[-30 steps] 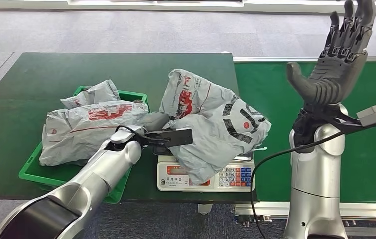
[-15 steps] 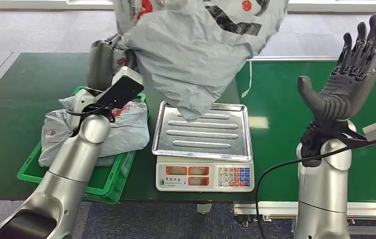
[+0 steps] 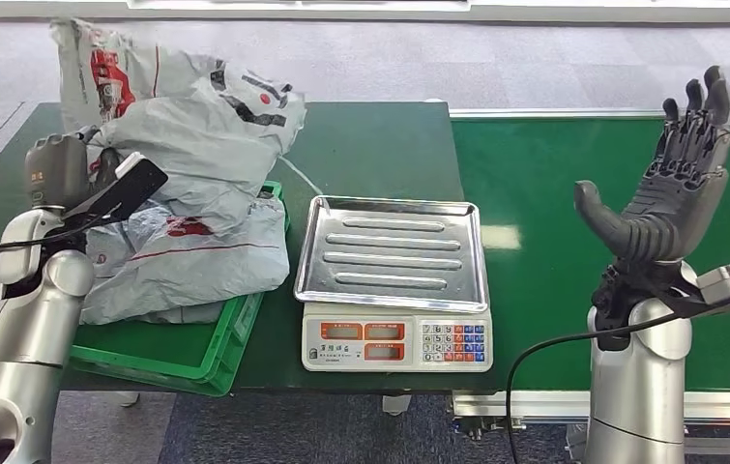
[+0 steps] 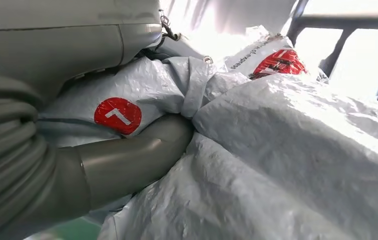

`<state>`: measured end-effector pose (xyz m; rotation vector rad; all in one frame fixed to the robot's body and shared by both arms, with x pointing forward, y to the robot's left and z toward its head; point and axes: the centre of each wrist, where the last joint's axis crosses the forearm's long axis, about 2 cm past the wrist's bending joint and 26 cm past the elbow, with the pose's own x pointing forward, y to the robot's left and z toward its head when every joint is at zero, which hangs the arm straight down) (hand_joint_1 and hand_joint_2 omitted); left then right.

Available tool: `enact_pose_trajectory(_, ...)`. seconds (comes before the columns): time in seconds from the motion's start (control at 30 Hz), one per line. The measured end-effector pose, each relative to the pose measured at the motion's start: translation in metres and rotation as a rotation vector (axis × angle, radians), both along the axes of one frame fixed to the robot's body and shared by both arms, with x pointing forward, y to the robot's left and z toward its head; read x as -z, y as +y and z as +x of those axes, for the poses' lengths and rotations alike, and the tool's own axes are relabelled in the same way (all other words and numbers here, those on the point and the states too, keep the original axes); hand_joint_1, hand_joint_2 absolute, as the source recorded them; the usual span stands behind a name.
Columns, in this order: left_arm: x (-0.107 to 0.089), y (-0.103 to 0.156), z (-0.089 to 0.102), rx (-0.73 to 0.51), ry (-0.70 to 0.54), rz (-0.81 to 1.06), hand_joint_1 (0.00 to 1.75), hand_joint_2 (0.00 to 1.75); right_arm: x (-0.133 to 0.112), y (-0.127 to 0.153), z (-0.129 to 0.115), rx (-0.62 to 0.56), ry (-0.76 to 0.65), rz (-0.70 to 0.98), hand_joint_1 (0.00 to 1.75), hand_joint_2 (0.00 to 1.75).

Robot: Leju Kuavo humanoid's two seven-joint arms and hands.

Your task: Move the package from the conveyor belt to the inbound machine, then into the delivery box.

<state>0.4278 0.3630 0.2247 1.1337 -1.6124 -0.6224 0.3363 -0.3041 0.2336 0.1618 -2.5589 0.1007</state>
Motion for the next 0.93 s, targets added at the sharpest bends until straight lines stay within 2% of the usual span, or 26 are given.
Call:
enact_pose_trajectory(0.3, 0.053, 0.041, -0.03, -0.092, 0.213, -0.017, 1.75, 1.75, 0.01, -0.01, -0.008, 0.035, 0.033, -0.015, 0.0, 1.75)
enact_pose_trajectory(0.33, 0.058, 0.045, -0.035, -0.095, 0.228, -0.029, 1.51, 1.75, 0.011, -0.012, -0.01, 0.042, 0.038, -0.014, 0.0, 1.75)
enact_pose_trajectory(0.4, 0.067, 0.052, -0.044, -0.092, 0.254, -0.065, 0.8, 1.75, 0.015, -0.017, -0.015, 0.057, 0.048, -0.013, 0.0, 1.75)
enact_pose_trajectory(0.43, 0.07, 0.055, -0.05, -0.084, 0.262, -0.088, 0.36, 1.75, 0.017, -0.019, -0.017, 0.066, 0.053, -0.012, 0.0, 1.75)
enact_pose_trajectory(0.47, 0.074, 0.059, -0.055, -0.074, 0.268, -0.117, 0.17, 1.75, 0.019, -0.022, -0.019, 0.076, 0.057, -0.011, 0.0, 1.75)
enact_pose_trajectory(0.53, 0.079, 0.067, -0.067, -0.048, 0.263, -0.184, 0.0, 1.75, 0.022, -0.027, -0.024, 0.098, 0.065, -0.008, 0.0, 1.75)
enact_pose_trajectory(0.63, 0.083, 0.079, -0.085, 0.026, 0.24, -0.304, 0.0, 1.75, 0.026, -0.036, -0.03, 0.131, 0.074, 0.001, 0.0, 1.75)
enact_pose_trajectory(0.83, 0.085, 0.094, -0.126, 0.298, 0.115, -0.544, 0.0, 1.75, 0.037, -0.052, -0.043, 0.174, 0.09, 0.02, 0.0, 1.75)
enact_pose_trajectory(0.93, 0.083, 0.098, -0.142, 0.358, 0.053, -0.59, 0.0, 1.75, 0.043, -0.055, -0.049, 0.181, 0.098, 0.022, 0.0, 1.75)
